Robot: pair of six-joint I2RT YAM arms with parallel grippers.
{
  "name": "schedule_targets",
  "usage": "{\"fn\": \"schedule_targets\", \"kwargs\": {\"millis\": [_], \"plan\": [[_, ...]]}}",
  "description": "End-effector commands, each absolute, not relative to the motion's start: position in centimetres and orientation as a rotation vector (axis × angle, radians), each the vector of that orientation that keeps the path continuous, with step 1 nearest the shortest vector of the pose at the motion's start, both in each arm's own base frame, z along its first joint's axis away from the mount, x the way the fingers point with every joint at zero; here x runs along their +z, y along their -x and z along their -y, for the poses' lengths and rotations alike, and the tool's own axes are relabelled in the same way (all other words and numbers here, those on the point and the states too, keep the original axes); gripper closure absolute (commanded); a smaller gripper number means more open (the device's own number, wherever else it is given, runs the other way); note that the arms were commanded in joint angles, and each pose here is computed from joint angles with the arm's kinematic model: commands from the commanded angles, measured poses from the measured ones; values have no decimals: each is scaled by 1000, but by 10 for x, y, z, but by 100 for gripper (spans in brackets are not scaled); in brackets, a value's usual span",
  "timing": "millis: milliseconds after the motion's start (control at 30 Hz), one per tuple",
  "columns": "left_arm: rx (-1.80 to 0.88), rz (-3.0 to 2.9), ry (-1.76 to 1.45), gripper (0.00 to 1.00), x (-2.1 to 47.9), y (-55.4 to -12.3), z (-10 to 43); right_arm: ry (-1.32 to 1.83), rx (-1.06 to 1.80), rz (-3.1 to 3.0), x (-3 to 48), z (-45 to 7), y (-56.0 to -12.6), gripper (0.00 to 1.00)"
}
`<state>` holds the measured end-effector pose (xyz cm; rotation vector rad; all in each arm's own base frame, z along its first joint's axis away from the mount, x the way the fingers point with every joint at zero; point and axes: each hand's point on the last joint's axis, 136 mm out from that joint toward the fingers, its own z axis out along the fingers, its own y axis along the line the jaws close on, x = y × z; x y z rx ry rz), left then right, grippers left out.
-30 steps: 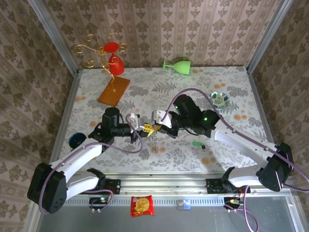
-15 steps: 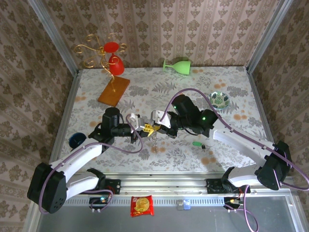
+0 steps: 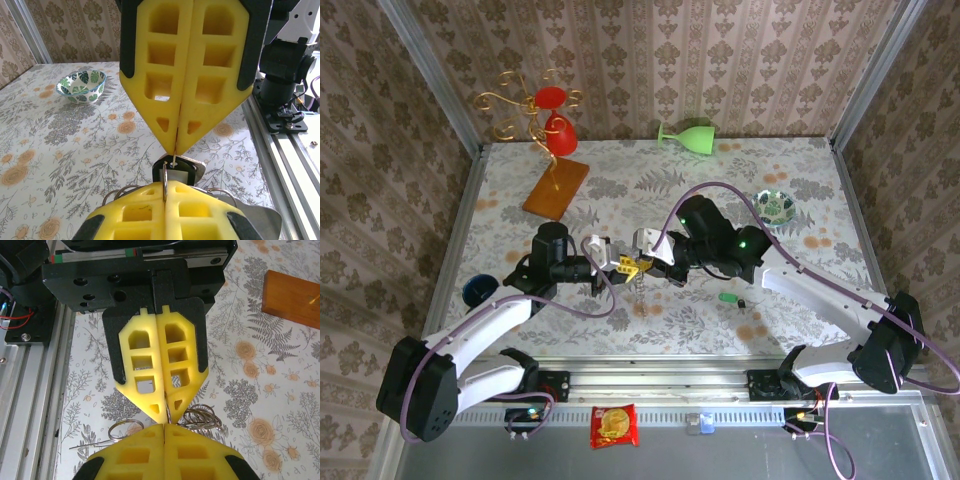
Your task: Put the keys on the keyring
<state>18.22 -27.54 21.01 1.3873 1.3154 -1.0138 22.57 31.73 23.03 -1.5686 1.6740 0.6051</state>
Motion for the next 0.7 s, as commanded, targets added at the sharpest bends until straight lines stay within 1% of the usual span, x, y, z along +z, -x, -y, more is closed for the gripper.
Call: {"fn": "schedule_targets", "kwargs": {"millis": [0,667], "plan": [[-1007,-1247,-1411,100,221,-180,279,1557,594,-1660,244,-316,-228,100],[-1009,-1245,-1416,100,220,-179,279,1518,528,-1677,243,-314,-240,100]]}}
